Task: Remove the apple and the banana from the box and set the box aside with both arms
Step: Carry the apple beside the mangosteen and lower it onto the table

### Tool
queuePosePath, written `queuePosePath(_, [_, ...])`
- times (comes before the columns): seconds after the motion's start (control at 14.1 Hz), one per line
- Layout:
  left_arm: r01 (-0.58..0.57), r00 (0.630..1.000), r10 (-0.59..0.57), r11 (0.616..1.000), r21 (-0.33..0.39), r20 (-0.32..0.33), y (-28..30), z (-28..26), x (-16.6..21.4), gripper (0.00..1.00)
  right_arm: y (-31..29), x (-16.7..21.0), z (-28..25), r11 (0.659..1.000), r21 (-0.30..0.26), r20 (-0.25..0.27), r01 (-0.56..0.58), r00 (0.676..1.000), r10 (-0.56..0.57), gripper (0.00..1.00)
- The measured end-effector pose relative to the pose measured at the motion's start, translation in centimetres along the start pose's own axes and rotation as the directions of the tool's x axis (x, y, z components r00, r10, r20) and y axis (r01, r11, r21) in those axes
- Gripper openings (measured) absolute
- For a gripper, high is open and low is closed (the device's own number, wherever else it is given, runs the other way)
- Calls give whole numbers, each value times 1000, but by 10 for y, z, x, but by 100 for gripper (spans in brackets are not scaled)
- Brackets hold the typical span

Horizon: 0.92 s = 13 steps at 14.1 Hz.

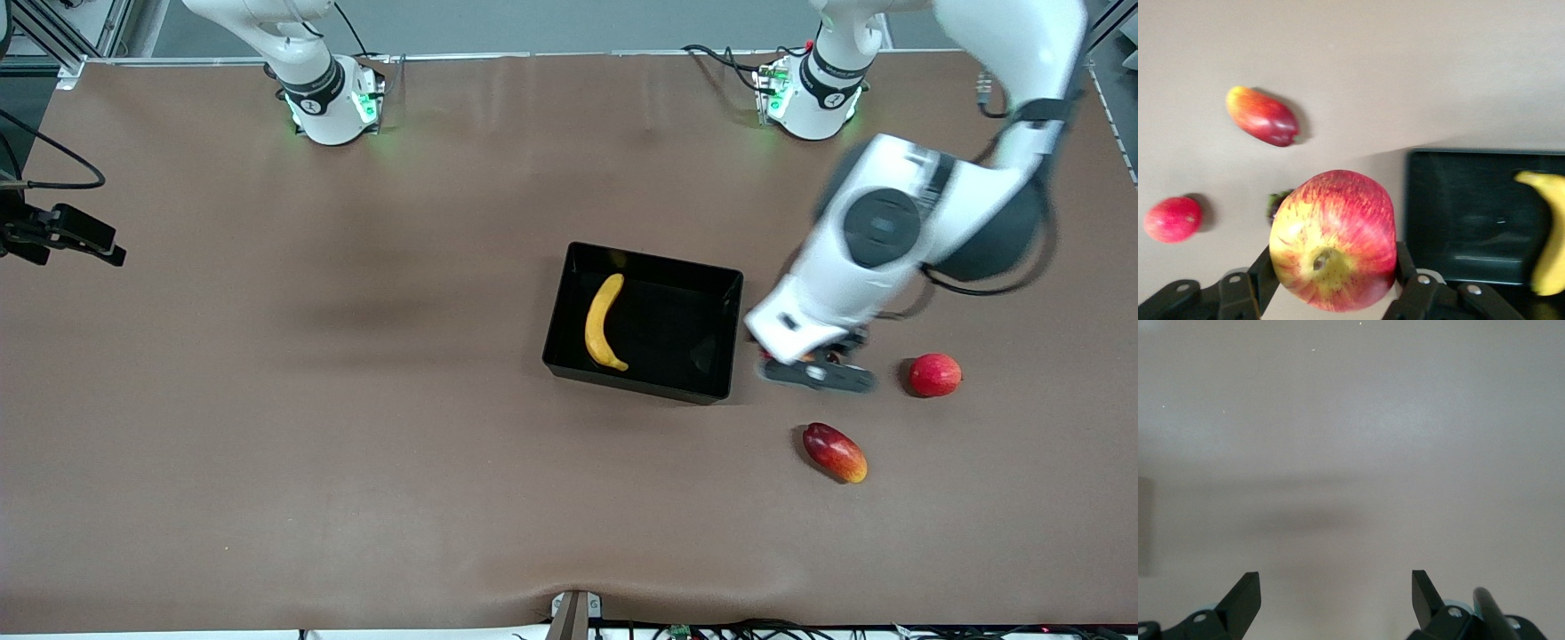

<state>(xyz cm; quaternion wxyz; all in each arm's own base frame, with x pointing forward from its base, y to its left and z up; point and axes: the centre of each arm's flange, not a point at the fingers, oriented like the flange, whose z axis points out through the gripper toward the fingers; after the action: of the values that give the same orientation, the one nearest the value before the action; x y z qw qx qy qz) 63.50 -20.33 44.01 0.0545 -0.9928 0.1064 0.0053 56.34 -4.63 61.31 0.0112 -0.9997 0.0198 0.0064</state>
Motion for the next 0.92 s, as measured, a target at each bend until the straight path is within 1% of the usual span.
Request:
queuePosePath(0.21, [-11, 999, 11, 1000, -10, 30, -82, 18, 3, 70, 0, 0, 0, 1000, 0, 0, 0, 1000, 0, 100])
queuePosePath(0.35, [-3, 998, 4, 1000, -24, 55, -119, 36, 3, 70, 0, 0, 0, 1000, 0, 0, 0, 1000, 0, 100])
queuePosePath(0.5, [4, 998, -2, 999, -32, 70, -142, 52, 3, 70, 0, 0, 0, 1000, 0, 0, 0, 1000, 0, 100])
queuePosePath(0.57, [11, 997, -9, 1000, -26, 74, -151, 58, 4, 70, 0, 0, 0, 1000, 0, 0, 0, 1000, 0, 100])
queuePosePath(0.78, [16, 998, -16, 1000, -1, 62, -170, 76, 7, 70, 0, 0, 0, 1000, 0, 0, 0, 1000, 0, 100])
queuePosePath(0.92, [21, 998, -20, 1000, -11, 54, -175, 90, 11, 70, 0, 0, 0, 1000, 0, 0, 0, 1000, 0, 100])
